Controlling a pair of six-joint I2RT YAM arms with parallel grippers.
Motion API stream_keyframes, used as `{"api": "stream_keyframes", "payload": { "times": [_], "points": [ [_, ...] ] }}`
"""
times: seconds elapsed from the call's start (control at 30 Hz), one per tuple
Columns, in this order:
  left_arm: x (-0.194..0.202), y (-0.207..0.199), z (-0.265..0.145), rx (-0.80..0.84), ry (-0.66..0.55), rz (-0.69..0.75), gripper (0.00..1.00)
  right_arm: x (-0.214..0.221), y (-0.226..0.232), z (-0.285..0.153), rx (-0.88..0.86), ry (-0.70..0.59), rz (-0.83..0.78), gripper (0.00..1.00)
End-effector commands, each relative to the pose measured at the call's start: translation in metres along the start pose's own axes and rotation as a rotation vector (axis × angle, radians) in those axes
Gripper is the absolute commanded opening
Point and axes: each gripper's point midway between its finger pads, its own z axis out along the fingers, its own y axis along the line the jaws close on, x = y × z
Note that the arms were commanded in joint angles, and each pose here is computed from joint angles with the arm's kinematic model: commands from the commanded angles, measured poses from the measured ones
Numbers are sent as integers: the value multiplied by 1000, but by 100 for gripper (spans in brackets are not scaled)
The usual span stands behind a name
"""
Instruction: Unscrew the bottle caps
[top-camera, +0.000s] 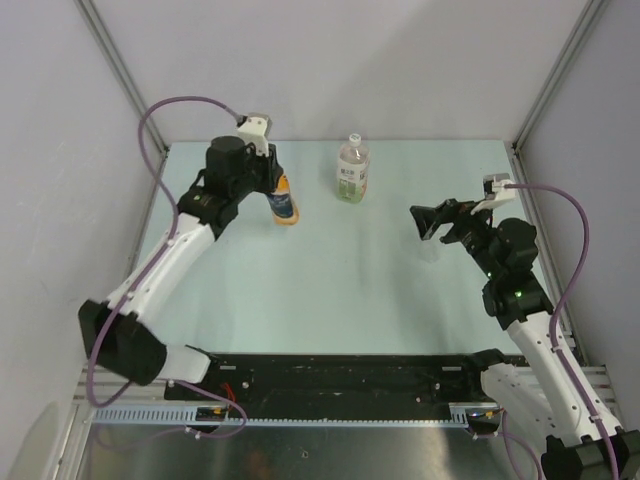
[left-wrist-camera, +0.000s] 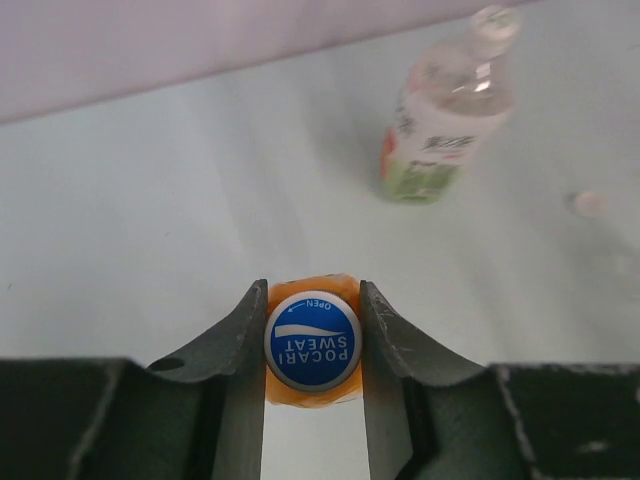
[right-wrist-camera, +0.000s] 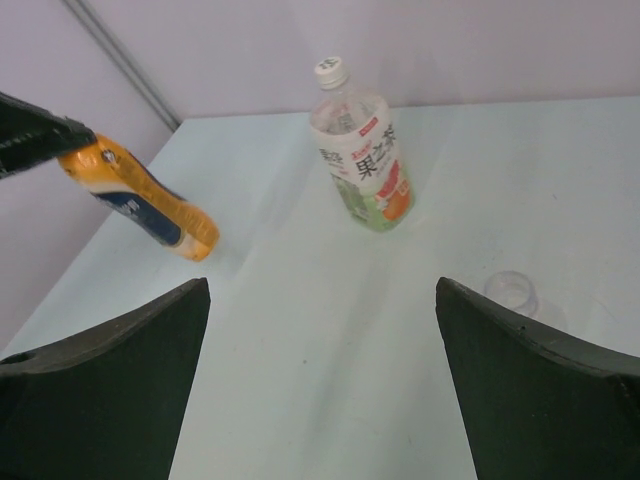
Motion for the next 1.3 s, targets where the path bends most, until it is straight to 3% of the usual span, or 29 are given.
{"api": "stream_keyframes", "payload": {
  "times": [0.0, 0.27, 0.6, 0.83, 1.27],
  "points": [
    [-41, -44, -55, 250, -142, 25, 6, -34, 35, -8, -155, -79, -27, 99],
    [-50, -107, -127, 651, -180, 31, 4, -38, 93, -22, -489, -42, -34, 99],
    [-22, -188, -181, 1156, -65, 88, 4, -10, 165, -45, -996, 156, 42, 99],
    [-22, -214, -195, 1289, -37, 114, 4, 44, 193, -40, -1085, 350, -12, 99],
    [-23, -235, -214, 1393, -38, 151, 5, 62, 205, -31, -1122, 395, 6, 98]
  ]
}}
